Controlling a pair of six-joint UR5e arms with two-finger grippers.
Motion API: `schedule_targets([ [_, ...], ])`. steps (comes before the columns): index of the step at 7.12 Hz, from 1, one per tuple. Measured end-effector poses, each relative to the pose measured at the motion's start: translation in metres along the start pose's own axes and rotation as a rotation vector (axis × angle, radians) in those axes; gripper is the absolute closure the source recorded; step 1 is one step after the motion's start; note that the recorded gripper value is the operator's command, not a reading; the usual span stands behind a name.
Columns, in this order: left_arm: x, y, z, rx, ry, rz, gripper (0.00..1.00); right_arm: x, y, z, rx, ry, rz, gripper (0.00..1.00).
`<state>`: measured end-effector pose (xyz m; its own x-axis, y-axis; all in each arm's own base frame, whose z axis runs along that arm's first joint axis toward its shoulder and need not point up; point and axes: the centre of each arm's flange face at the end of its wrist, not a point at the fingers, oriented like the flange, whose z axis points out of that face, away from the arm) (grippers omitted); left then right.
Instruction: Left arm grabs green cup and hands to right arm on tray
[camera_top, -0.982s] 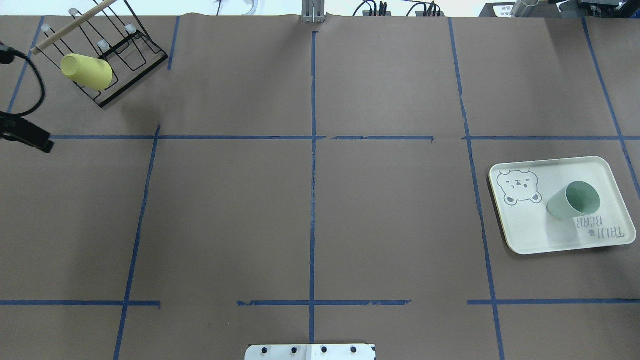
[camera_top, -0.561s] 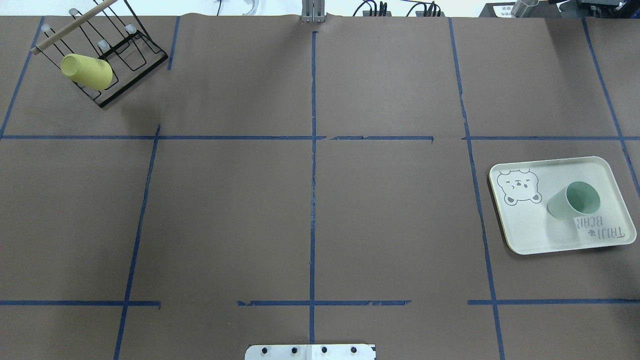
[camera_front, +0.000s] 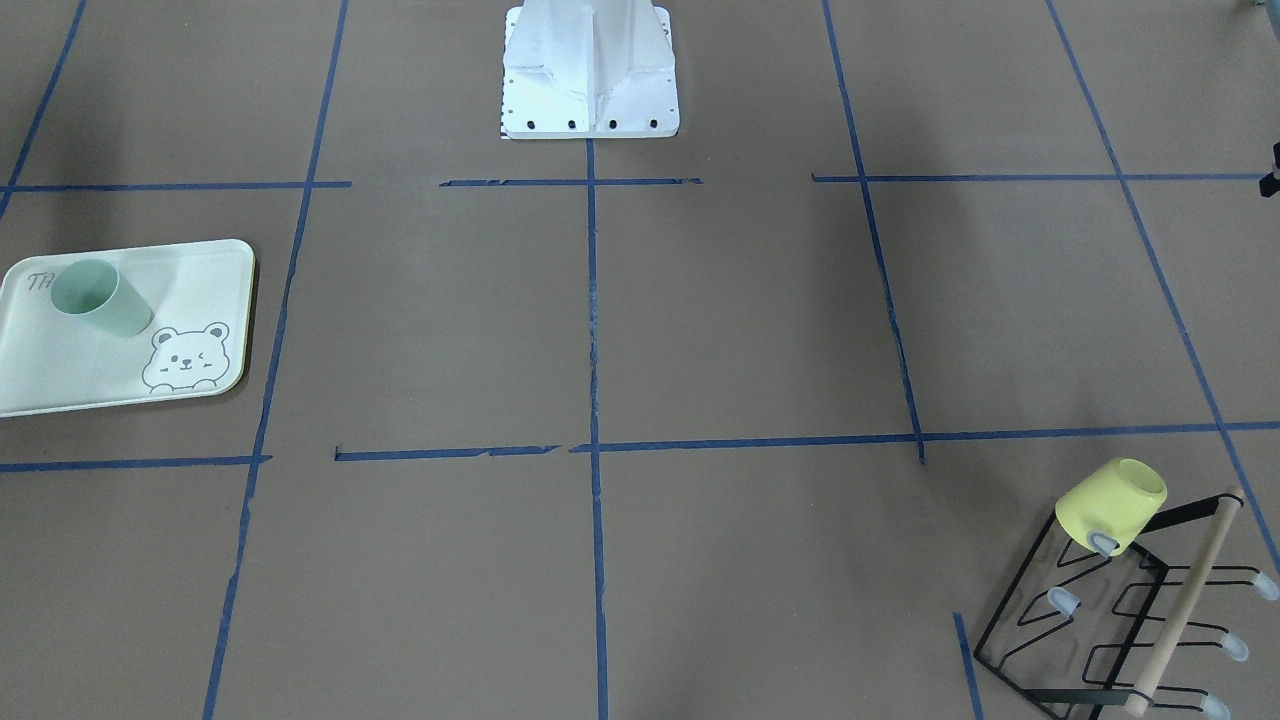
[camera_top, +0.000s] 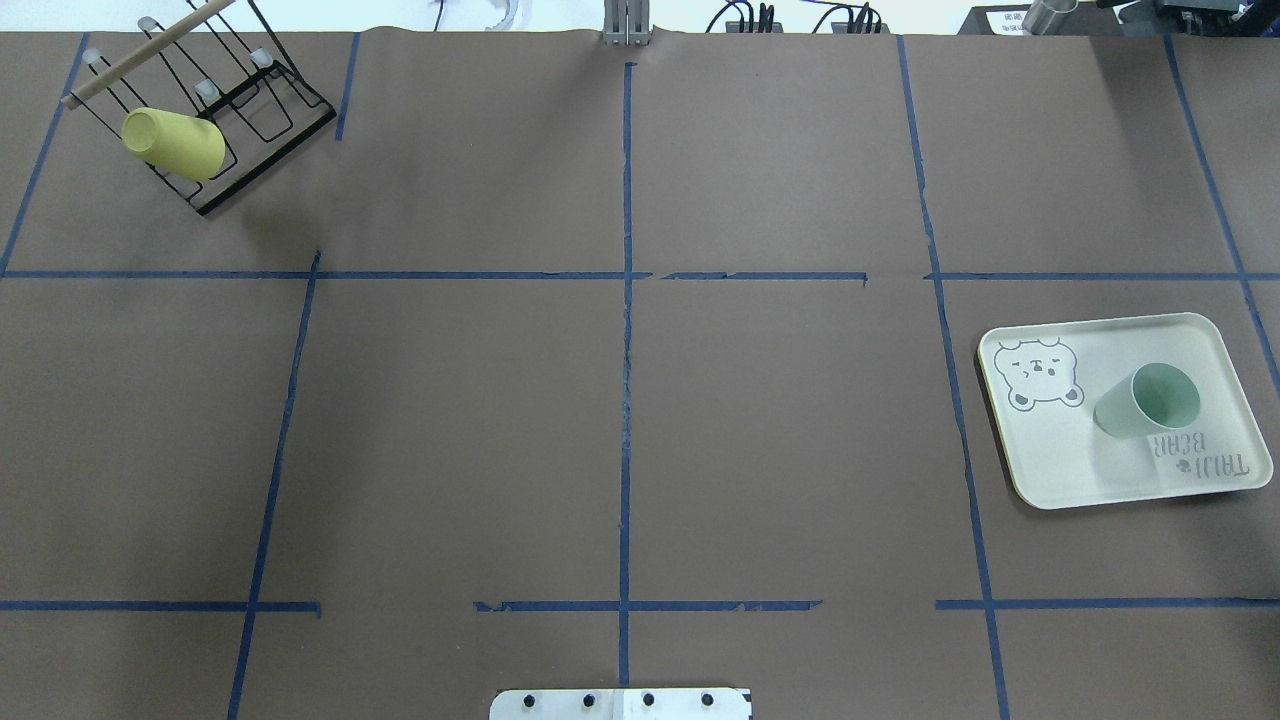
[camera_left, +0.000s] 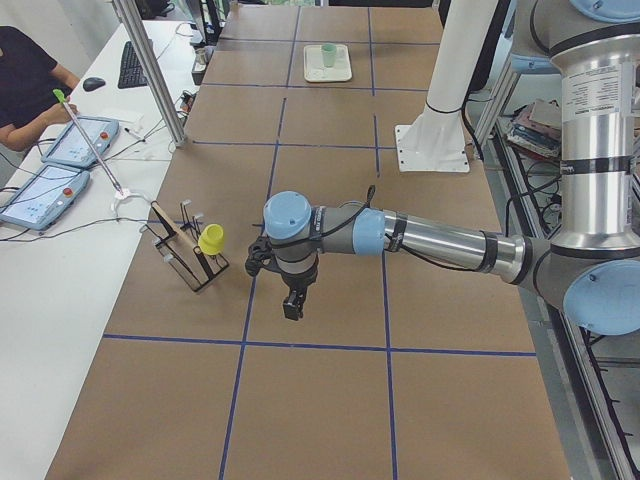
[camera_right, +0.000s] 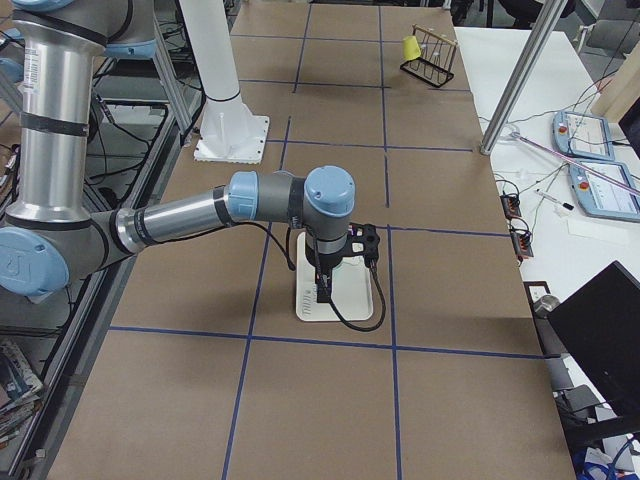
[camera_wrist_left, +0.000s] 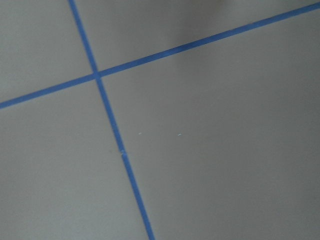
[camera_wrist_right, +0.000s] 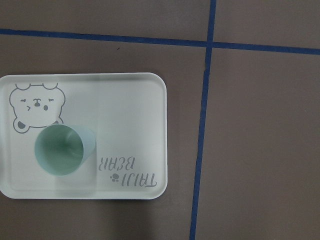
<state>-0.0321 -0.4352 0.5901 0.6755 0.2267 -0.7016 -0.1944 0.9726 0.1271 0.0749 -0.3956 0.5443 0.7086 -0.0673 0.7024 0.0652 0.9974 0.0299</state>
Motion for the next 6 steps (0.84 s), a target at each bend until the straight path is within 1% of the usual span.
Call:
schedule_targets([
  [2,-0.0116,0.0068,0.0103,-0.020,0.004,-0.025,0.00,0.0045,0.0068,-0.0006,0.001,0.002,0.010,0.00],
  [4,-0.0140,0.0081,0.0122,-0.024,0.006,-0.032,0.00,0.0074,0.0116,0.0011,-0.003,0.001,0.019,0.00],
  [6,-0.0169,0.0101,0.0152,-0.030,0.009,-0.040,0.00,0.0074,0.0136,0.0006,-0.002,0.001,0.002,0.00],
])
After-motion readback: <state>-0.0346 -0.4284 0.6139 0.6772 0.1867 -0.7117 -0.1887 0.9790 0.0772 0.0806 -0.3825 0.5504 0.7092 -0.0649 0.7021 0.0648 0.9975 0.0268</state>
